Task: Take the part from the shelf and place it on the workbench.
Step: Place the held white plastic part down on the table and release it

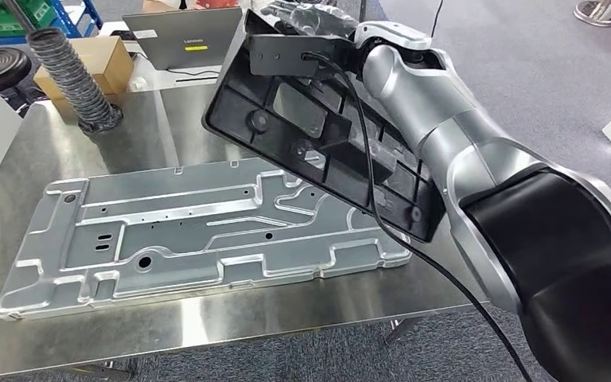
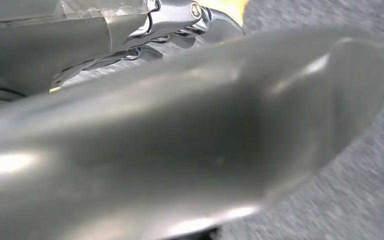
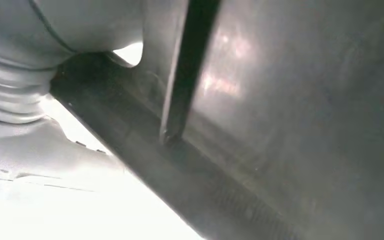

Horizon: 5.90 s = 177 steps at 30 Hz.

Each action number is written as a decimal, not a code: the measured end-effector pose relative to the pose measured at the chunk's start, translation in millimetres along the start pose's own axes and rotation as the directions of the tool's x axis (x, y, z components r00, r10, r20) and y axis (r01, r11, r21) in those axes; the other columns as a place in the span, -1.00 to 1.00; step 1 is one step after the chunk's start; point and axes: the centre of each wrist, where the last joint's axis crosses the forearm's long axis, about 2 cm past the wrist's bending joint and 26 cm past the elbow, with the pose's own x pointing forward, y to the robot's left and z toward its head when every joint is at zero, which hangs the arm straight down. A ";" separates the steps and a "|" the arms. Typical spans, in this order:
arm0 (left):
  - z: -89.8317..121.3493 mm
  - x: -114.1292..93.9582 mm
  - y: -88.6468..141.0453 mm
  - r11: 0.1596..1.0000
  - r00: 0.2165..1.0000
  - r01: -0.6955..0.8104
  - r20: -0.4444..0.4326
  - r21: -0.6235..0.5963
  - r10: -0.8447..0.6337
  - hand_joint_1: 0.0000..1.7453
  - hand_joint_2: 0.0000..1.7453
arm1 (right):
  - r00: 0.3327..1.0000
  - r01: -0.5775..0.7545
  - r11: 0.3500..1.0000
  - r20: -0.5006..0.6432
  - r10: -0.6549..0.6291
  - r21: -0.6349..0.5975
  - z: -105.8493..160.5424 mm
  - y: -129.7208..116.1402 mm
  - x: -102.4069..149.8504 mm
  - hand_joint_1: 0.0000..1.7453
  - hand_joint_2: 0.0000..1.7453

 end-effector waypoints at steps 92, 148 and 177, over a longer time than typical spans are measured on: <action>5.2 -13.1 21.9 0.985 0.992 -0.044 -0.108 0.164 0.063 -1.00 -1.00 | 0.487 0.774 -0.081 0.672 -0.557 -0.628 53.0 -18.4 -57.6 -1.00 -1.00; 2.1 -7.2 17.9 0.994 0.995 -0.020 -0.096 0.109 0.031 -1.00 -1.00 | 0.906 0.413 0.796 -0.289 -0.309 0.443 24.8 8.4 -45.9 -1.00 -1.00; 8.0 -17.1 13.7 0.979 0.984 -0.149 -0.073 0.136 0.160 -1.00 -1.00 | 0.821 0.569 0.513 0.479 -0.311 -0.642 70.3 -48.2 -79.0 -1.00 -1.00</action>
